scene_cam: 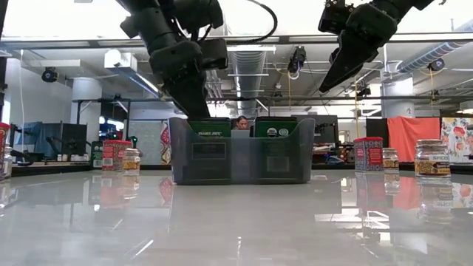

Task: Sort spices by type
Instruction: Put the black seasoning can into the black bin

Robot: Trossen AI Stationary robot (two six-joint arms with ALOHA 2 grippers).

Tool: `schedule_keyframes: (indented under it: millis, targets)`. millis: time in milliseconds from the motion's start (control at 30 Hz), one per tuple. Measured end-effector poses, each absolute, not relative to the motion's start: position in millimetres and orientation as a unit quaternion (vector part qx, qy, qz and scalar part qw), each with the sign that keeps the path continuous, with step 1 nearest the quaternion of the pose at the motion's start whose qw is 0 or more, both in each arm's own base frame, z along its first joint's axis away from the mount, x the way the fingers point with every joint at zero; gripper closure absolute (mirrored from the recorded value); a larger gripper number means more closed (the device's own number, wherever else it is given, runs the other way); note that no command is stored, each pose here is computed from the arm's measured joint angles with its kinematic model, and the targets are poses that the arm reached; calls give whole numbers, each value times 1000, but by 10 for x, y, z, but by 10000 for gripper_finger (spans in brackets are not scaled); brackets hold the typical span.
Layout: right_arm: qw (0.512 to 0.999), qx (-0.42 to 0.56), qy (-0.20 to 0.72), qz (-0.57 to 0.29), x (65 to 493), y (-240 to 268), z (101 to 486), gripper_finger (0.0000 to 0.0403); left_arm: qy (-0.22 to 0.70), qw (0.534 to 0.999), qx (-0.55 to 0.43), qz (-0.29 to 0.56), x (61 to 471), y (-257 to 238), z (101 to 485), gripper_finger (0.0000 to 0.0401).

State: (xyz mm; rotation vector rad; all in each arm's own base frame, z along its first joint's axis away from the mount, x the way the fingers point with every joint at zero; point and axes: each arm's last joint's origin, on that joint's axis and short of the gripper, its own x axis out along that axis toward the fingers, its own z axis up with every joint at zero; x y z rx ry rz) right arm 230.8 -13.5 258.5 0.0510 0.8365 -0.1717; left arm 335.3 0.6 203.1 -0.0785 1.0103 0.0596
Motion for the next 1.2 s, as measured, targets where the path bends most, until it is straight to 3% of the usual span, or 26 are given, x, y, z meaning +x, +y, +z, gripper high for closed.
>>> schedule_keyframes:
  millis: [300, 567, 700, 800, 1033, 1200]
  targets:
    - [913, 25, 399, -84, 2329, -137, 2586, 150, 482, 876, -15, 16, 3354, 5, 2280, 212]
    - [915, 2, 399, -58, 2565, -60, 2419, 153, 467, 884, 17, 5, 3075, 45, 2813, 211]
    - [914, 0, 401, -57, 2631, -54, 2359, 146, 453, 891, 10, 36, 2787, 199, 2980, 211]
    - [914, -17, 404, -45, 2639, -23, 2347, 136, 456, 883, -10, 107, 2549, 385, 3034, 211]
    - [917, -31, 397, -36, 2641, 0, 2366, 109, 489, 821, -86, 282, 2048, 1016, 3042, 211]
    - [919, -49, 391, -28, 2650, 2, 2376, 93, 582, 715, -131, 365, 1748, 1603, 3078, 205]
